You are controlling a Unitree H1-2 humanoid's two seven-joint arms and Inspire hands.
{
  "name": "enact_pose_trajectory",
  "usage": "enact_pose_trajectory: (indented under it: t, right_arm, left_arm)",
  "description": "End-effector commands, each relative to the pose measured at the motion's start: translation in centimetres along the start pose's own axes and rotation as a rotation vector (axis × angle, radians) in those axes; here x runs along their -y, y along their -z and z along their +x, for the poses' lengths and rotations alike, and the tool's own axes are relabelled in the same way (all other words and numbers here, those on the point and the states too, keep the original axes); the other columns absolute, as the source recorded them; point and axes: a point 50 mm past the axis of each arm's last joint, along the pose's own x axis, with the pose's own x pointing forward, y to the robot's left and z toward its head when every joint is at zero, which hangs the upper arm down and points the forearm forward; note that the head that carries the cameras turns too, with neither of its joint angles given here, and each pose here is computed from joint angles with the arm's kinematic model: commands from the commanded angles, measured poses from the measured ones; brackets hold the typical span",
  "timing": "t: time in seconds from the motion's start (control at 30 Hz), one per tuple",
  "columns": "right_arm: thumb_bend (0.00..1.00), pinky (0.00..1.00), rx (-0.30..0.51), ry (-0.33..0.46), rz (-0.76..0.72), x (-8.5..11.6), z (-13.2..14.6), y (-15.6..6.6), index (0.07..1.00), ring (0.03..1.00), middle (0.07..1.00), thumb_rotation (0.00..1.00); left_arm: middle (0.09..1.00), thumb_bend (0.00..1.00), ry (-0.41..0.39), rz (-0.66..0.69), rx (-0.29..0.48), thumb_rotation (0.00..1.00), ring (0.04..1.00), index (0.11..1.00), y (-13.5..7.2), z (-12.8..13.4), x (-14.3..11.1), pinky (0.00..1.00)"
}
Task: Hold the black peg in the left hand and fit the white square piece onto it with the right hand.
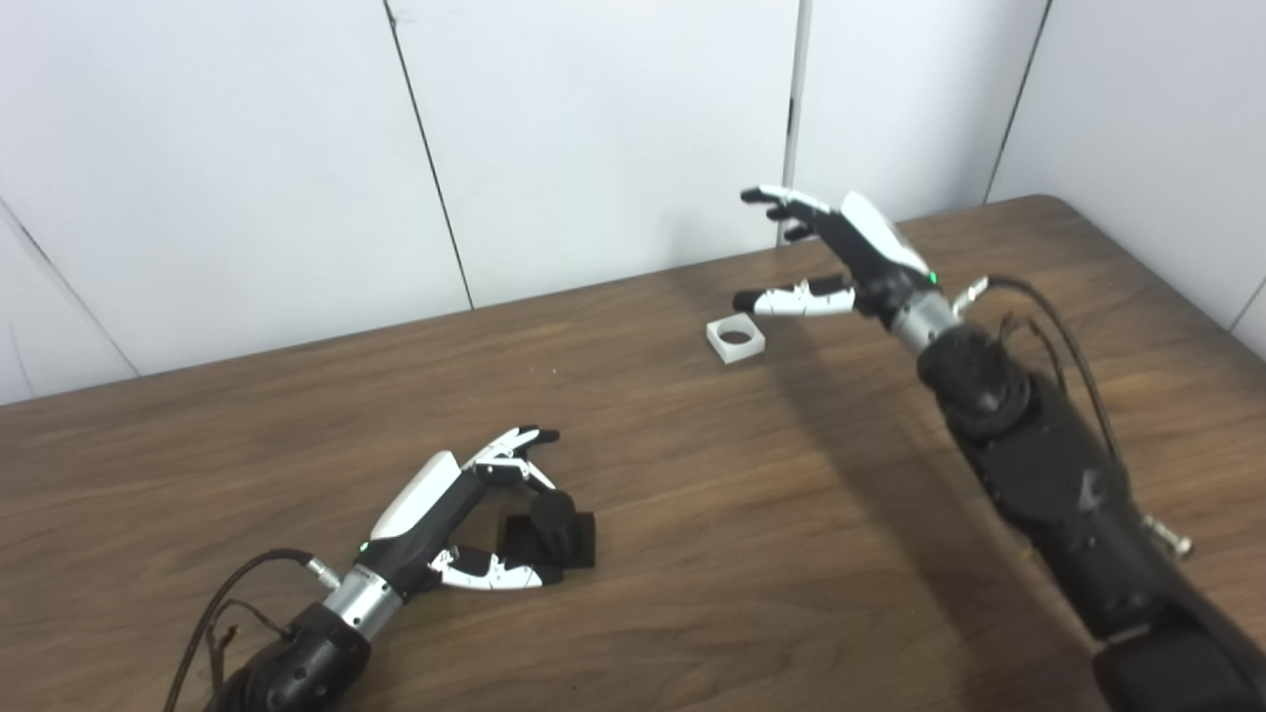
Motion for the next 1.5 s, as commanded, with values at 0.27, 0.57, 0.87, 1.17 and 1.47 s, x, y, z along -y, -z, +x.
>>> enact_pose_trajectory:
  t: [0.27, 0.57, 0.87, 1.17, 1.47]
  right_arm:
    - [0.76, 0.75, -0.033, -0.183, -0.228, 5.0, 4.8, -2.5, 0.813, 0.931, 0.948, 0.29]
    - [0.78, 0.75, -0.093, -0.328, -0.26, 3.1, 6.3, -1.7, 0.804, 0.952, 0.963, 0.27]
    - [0.77, 0.79, -0.107, -0.393, -0.285, 1.3, 7.0, -1.6, 0.827, 0.967, 0.966, 0.31]
    - [0.76, 0.83, -0.14, -0.416, -0.266, -0.3, 7.1, -1.1, 0.83, 0.984, 0.974, 0.32]
    - [0.75, 0.84, -0.155, -0.449, -0.28, -1.6, 6.9, -0.6, 0.833, 0.979, 0.976, 0.32]
  left_arm:
    - [0.923, 0.52, 0.145, 0.007, -0.138, 0.07, 0.966, 0.493, 2.6, -3.0, 3.6, 0.86]
    - [0.925, 0.52, 0.153, 0.002, -0.143, 0.07, 0.968, 0.493, 2.7, -3.1, 3.7, 0.87]
    - [0.926, 0.52, 0.148, 0.006, -0.144, 0.07, 0.969, 0.494, 2.6, -3.2, 3.7, 0.87]
    - [0.928, 0.52, 0.16, 0.008, -0.146, 0.07, 0.969, 0.494, 2.6, -3.1, 3.9, 0.88]
    - [0.926, 0.52, 0.155, 0.009, -0.148, 0.07, 0.967, 0.494, 2.6, -3.3, 3.9, 0.86]
